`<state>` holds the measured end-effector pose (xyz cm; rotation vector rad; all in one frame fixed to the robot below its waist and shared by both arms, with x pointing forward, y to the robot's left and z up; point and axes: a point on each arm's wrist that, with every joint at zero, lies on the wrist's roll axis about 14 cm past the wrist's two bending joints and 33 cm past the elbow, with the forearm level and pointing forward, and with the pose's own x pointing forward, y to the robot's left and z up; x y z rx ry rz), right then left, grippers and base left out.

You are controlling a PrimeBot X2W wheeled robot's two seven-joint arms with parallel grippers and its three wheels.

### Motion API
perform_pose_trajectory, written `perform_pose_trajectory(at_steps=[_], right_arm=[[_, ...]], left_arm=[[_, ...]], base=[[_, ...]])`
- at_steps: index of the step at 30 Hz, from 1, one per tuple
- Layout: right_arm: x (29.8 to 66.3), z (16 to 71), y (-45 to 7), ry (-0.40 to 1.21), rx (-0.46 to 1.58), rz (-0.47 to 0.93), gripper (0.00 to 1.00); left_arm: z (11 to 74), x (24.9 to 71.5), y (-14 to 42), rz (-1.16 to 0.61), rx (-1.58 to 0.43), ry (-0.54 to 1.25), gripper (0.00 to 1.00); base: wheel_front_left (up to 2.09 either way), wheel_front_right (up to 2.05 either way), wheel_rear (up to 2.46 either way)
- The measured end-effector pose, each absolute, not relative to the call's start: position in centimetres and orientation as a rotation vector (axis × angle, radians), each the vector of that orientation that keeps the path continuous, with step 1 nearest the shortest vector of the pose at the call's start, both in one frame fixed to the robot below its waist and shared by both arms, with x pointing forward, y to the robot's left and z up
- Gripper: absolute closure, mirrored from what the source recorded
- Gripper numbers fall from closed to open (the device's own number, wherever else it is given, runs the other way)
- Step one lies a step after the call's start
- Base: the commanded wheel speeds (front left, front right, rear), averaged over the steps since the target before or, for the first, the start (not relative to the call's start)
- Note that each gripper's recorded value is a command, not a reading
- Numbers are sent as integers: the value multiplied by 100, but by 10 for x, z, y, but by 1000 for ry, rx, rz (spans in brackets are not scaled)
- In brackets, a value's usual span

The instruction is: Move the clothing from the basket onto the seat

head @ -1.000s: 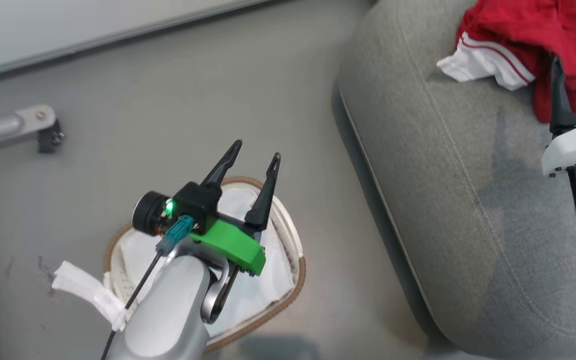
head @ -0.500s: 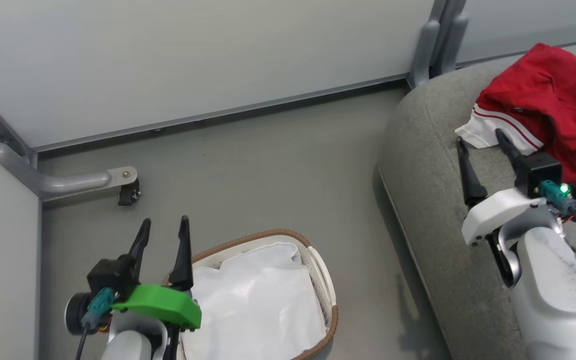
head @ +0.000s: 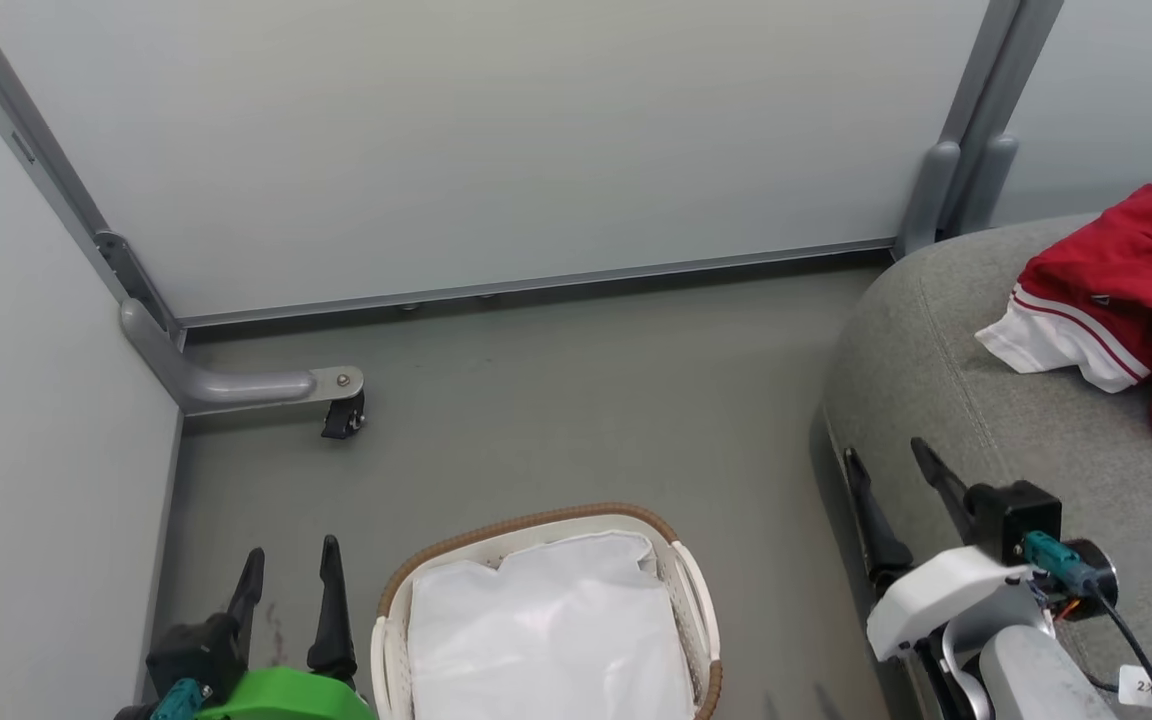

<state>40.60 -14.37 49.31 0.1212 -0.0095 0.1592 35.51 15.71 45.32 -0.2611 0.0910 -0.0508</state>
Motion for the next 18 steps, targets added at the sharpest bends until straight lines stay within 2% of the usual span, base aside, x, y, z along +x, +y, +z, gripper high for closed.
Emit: perform_pose_trajectory(at_steps=[6, 18], right_arm=[[394, 485, -135, 10, 151, 178, 0], [396, 493, -141, -17, 154, 162, 0]], left_arm=[[448, 343, 159, -35, -268, 108, 0], [446, 343, 166, -10, -264, 111, 0]], base=[[0, 0, 0], [0, 0, 0]])
